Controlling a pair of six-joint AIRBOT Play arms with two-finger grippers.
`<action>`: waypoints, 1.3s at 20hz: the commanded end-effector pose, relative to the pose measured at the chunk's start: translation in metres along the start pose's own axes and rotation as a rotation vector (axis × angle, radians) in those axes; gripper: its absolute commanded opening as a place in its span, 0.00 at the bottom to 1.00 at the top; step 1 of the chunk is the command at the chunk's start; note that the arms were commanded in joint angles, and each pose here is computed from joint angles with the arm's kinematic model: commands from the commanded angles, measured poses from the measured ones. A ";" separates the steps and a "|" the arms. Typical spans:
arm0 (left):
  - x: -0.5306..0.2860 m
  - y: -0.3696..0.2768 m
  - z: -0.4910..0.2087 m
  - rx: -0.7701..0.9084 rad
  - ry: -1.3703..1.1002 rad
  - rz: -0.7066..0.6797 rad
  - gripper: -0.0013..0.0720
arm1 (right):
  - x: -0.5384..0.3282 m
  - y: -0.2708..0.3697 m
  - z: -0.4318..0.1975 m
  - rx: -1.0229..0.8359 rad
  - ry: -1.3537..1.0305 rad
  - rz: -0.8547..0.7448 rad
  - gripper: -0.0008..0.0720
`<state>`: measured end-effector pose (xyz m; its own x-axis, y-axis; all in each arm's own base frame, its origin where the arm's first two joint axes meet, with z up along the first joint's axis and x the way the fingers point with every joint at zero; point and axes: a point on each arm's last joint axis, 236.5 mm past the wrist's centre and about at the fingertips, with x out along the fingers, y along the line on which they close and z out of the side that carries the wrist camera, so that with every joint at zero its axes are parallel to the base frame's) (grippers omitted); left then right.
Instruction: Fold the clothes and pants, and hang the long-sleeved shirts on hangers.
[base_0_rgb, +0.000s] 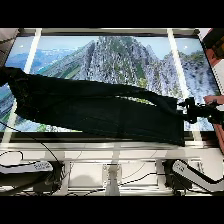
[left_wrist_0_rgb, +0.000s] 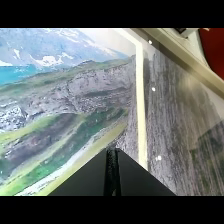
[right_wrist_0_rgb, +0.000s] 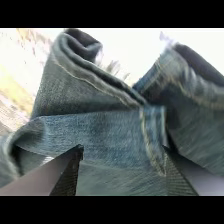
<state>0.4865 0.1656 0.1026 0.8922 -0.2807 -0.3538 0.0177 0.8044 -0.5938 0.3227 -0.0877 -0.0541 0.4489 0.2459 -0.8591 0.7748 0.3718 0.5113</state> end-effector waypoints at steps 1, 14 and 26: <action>0.000 0.000 0.000 0.001 0.002 -0.002 0.07 | -0.014 -0.011 0.011 -0.163 -0.017 -0.099 0.76; 0.000 0.000 -0.001 0.000 0.002 -0.002 0.07 | 0.035 0.028 -0.015 0.040 0.207 0.133 0.40; 0.002 0.002 0.004 -0.004 -0.019 0.015 0.07 | -0.036 0.124 0.109 -0.307 -0.232 0.248 0.05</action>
<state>0.4871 0.1652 0.1026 0.8926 -0.2795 -0.3537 0.0171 0.8050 -0.5930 0.4118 -0.1003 -0.0058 0.5967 0.3434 -0.7253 0.5434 0.4922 0.6801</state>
